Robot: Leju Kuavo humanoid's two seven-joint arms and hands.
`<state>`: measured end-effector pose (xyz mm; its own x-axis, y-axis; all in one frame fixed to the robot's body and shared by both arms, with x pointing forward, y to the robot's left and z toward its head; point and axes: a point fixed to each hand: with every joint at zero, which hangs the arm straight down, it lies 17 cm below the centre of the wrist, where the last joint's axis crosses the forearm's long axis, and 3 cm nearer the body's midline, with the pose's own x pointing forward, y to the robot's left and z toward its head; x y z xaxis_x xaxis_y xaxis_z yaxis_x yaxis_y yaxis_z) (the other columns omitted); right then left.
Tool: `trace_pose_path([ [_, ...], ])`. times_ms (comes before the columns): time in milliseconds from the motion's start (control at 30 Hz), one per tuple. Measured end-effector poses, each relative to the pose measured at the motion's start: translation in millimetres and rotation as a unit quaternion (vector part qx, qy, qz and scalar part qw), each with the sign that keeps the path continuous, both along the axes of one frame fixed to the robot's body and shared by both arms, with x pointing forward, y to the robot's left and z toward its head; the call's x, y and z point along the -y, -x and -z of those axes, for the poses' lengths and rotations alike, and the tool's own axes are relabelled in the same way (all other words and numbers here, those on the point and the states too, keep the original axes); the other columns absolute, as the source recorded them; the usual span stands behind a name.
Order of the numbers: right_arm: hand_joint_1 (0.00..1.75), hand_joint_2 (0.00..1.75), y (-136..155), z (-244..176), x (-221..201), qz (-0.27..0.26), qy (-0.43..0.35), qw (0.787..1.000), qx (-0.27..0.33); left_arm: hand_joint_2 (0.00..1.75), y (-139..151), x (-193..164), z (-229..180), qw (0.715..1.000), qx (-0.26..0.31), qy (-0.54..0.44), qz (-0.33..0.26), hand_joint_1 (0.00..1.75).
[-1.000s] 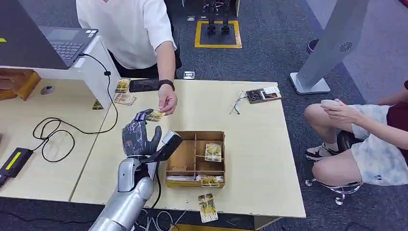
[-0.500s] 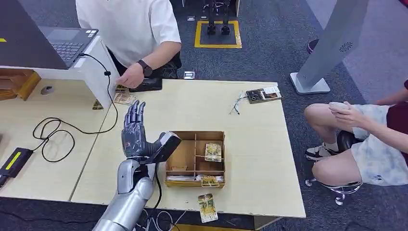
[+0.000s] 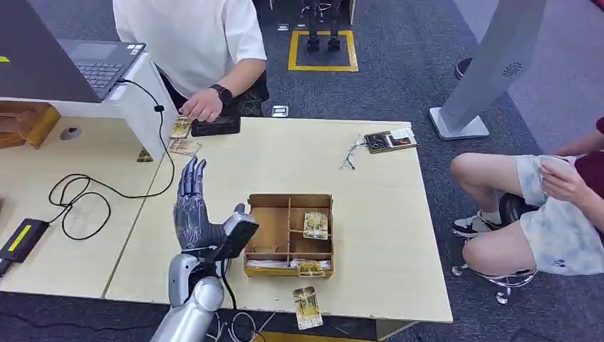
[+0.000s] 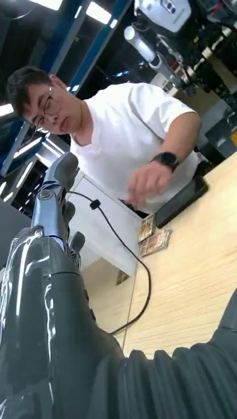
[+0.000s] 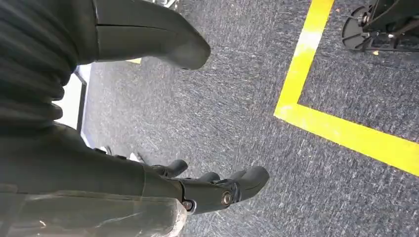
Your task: Pass the card to the sensor for recognition and then transmit it.
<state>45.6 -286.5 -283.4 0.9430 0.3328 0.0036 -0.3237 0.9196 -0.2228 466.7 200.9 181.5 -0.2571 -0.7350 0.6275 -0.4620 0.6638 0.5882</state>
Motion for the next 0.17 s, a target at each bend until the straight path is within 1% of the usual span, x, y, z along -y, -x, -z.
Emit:
trace_pose_path([
  [167, 0.0, 1.75, 1.0, 0.1, -0.5, 0.004, 0.0, 1.0, 0.0, 1.75, 17.4, -5.0, -10.3, 0.999, 0.023, 0.022, 0.001, 0.0],
])
